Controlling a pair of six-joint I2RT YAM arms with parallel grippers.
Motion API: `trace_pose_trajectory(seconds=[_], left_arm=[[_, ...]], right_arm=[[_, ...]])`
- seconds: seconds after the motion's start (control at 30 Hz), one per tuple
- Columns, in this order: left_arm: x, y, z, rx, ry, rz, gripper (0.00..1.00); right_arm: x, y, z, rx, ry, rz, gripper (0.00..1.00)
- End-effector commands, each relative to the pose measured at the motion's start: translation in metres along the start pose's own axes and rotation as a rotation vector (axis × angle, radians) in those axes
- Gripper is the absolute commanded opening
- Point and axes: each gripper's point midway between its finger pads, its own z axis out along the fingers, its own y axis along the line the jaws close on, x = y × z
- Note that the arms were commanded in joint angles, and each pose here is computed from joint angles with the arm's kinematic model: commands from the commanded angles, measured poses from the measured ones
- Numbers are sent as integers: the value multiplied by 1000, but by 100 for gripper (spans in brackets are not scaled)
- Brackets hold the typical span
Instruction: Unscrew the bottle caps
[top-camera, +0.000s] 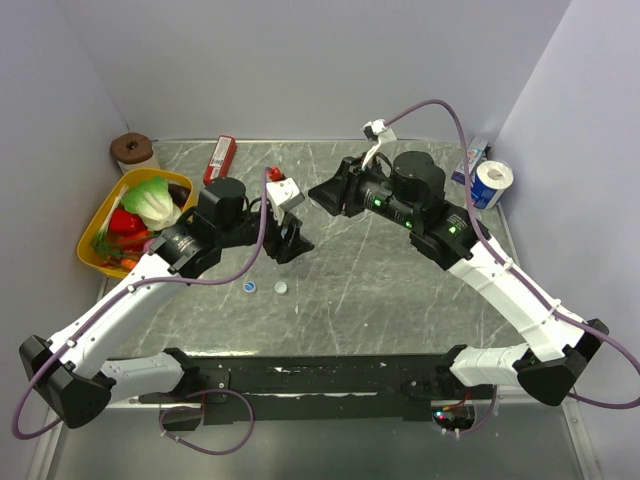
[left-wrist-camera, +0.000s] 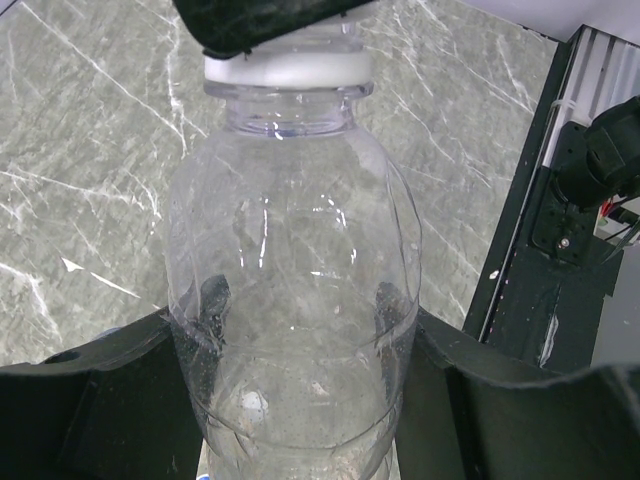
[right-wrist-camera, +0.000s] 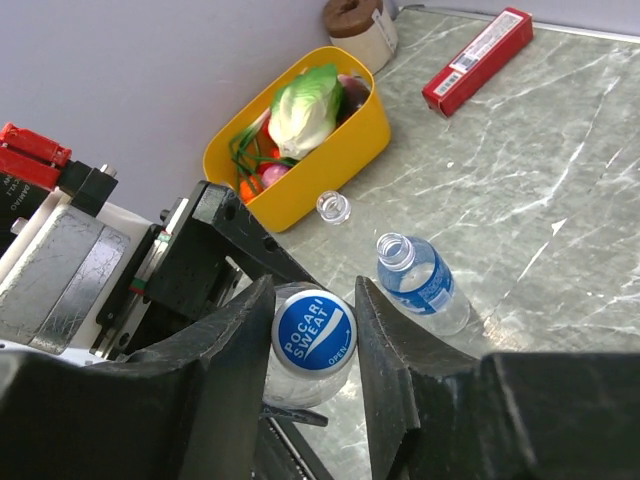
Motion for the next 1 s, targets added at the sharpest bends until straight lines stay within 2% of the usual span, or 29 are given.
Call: trace_pose_trajectory(seconds=[0.0, 0.07, 0.13, 0.17, 0.23, 0.4, 0.43, 0.53, 0.67, 0.97], left_arm=[[-12, -3, -1, 9, -37, 13, 59], [-13, -3, -2, 7, -39, 16, 59], [-13, -5, -3, 15, -43, 17, 59], [-14, -6, -3, 20, -45, 19, 59], [-14, -10, -4, 45, -47, 29, 59], [-19, -43, -15, 222, -79, 85, 61], [-20, -50, -18, 257, -87, 95, 62], [-20, -71, -29, 387, -94, 125, 64], [-17, -84, -34, 494, -83, 132, 63], [-14, -102, -45, 645, -75, 129, 63]], right_arm=[[-14, 19, -2, -72, -34, -5, 42], [-13, 20, -2, -83, -34, -4, 40], [-13, 21, -2, -92, -36, -10, 33], [-12, 23, -3, -100, -32, -12, 27], [-12, 27, -4, -133, -37, -39, 25], [-12, 34, -12, -256, -45, -101, 17], [-11, 47, -20, -359, -31, -120, 17], [-3, 55, -29, -486, 4, -180, 17], [7, 63, -42, -575, 46, -258, 17], [-6, 54, -66, -558, -17, -310, 17]])
